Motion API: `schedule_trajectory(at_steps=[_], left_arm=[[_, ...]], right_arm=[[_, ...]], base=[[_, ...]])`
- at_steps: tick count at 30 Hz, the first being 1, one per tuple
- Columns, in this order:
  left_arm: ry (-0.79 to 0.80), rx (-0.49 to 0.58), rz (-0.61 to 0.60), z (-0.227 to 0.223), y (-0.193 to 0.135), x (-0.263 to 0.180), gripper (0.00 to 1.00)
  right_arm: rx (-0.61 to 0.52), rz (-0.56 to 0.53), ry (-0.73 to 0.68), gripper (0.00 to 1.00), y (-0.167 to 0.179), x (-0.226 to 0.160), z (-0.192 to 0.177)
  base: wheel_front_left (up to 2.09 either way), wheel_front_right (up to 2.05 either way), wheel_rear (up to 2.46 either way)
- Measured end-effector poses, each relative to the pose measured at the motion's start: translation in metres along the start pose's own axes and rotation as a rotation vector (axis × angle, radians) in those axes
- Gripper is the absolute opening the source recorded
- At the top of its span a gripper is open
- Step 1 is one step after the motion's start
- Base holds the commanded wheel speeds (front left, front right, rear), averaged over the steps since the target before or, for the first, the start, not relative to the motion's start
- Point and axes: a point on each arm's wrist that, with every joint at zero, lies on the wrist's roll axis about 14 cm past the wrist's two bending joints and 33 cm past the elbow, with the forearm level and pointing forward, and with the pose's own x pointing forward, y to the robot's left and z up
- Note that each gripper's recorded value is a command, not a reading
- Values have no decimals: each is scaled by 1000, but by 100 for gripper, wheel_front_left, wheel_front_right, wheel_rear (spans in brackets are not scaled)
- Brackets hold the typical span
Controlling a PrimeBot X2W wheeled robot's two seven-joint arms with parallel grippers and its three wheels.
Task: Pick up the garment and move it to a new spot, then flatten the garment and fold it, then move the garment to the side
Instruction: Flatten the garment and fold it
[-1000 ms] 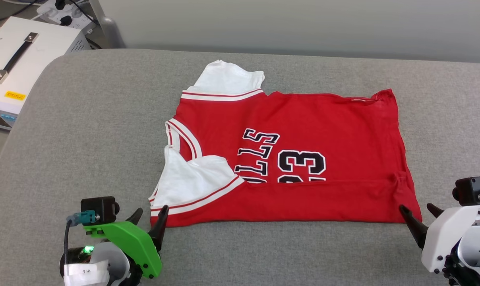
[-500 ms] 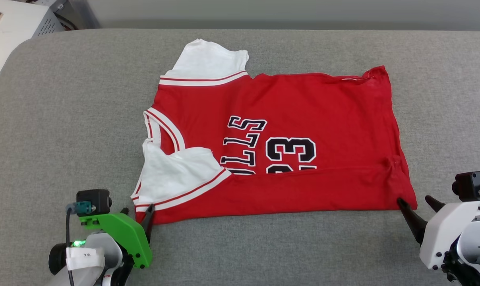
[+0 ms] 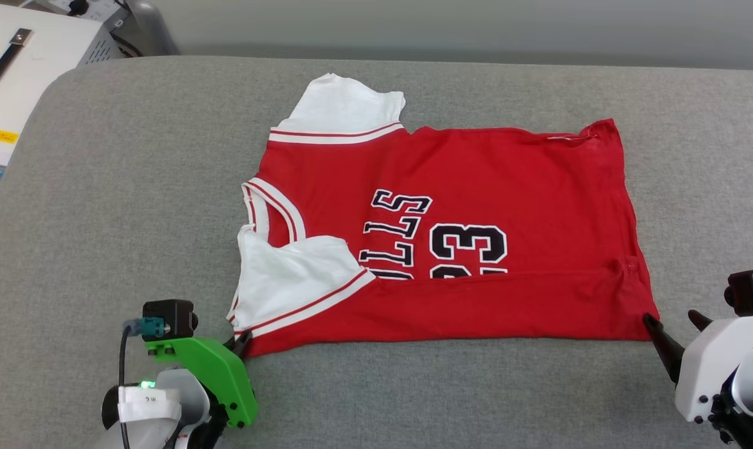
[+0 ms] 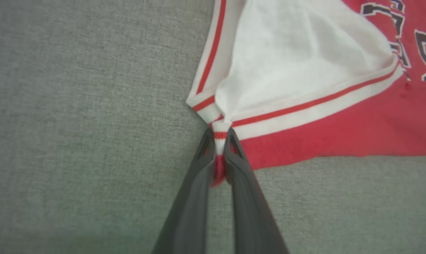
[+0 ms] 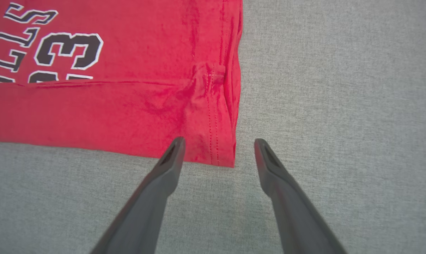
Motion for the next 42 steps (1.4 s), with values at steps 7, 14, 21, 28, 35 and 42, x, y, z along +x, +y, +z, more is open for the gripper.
schedule_trajectory(at_steps=[7,14,21,28,35,42], left_arm=[[-145,-16,-44,29,-11,-21,0],[-215,8,-80,49,-23,-34,0],[-198,2,-72,45,-20,-31,0],[-185,9,-56,40,-15,-31,0],[-167,21,-47,31,-12,-37,0],[-115,31,-53,8,-12,-51,0]], right_arm=[[-5,-28,44,100,-4,14,-3],[24,-57,175,100,-5,41,-31],[59,-53,216,100,-2,56,-40],[69,-52,229,0,0,55,-44],[75,-69,175,0,-6,41,-31],[79,-98,165,0,-16,11,-38]], base=[[0,0,0],[0,0,0],[0,0,0],[0,0,0],[0,0,0],[0,0,0]])
